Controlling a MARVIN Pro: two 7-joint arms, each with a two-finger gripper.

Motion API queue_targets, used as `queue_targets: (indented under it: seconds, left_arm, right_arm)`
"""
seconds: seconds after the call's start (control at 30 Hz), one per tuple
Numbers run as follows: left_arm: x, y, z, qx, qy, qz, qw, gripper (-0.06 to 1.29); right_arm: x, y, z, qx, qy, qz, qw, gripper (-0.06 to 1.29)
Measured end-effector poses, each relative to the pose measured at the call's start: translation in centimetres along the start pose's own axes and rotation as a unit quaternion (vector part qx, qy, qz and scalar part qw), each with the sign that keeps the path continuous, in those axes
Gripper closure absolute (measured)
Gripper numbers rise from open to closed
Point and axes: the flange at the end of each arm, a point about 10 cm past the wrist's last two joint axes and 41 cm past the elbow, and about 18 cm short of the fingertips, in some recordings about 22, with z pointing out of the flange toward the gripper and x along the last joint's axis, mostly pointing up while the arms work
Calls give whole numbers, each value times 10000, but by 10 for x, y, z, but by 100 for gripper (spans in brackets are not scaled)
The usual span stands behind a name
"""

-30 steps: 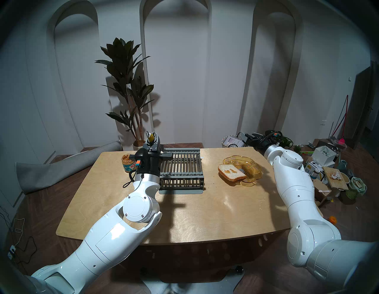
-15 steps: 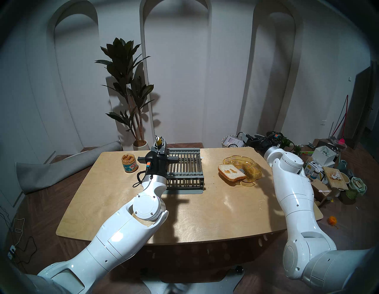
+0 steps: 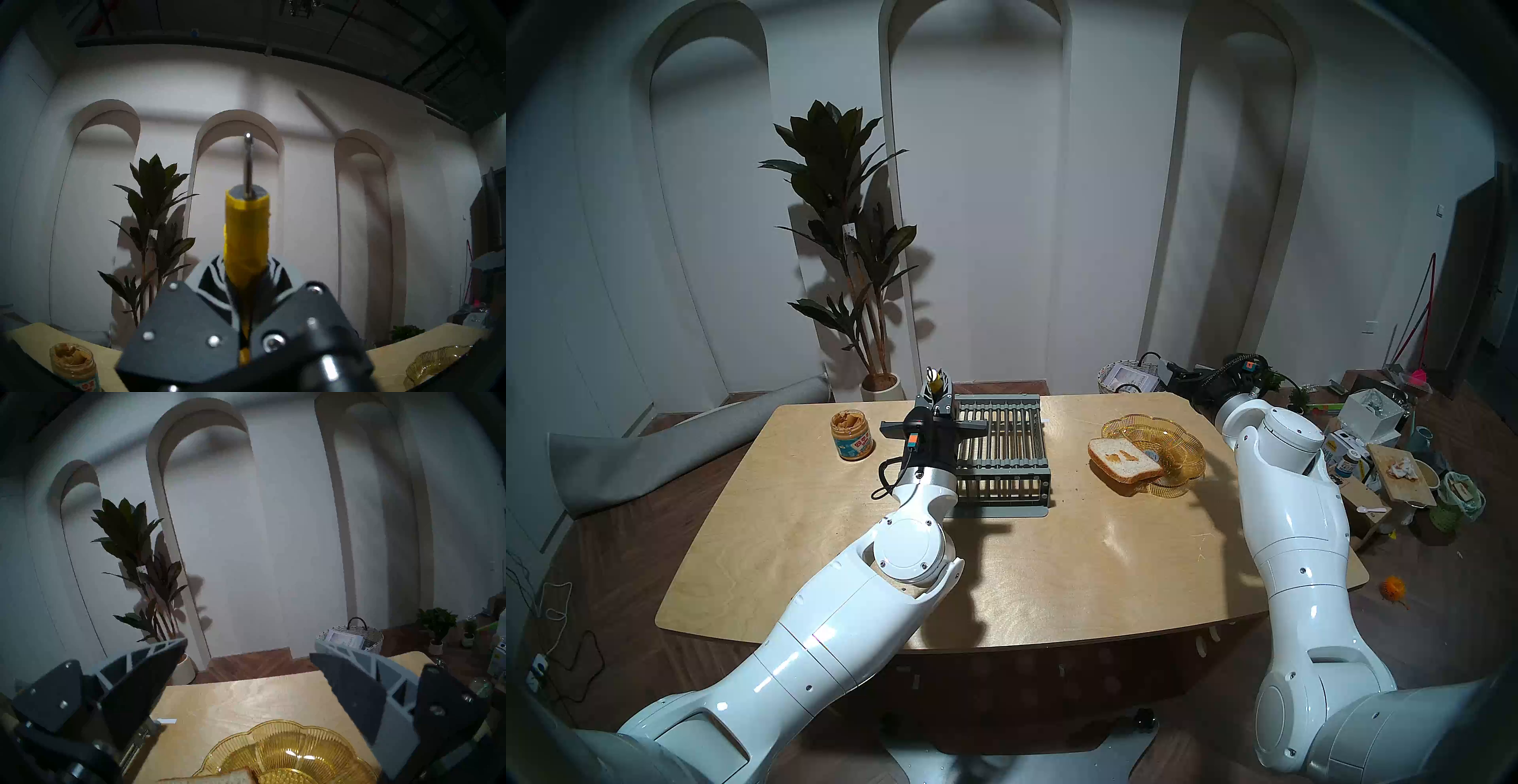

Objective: Spread peanut butter over the slice of bread with the knife

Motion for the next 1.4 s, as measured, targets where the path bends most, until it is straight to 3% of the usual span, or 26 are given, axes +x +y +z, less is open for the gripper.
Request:
queue_targets:
  seconds: [0.5,0.83,1.4]
  left_arm:
    - [-13,2,-1,96,-89,-23,9999,122]
    - [-37,-5,-9,305,-298,73,9991,122]
    - [-38,4,-17,458,-358,-61,9983,122]
  right_arm:
    - [1,-4,-5,-75,-74,24,9999,2]
    - [2,-8,-5,31,-47,27,10000,2]
    - [1,-11,-5,97,-45,25,9999,2]
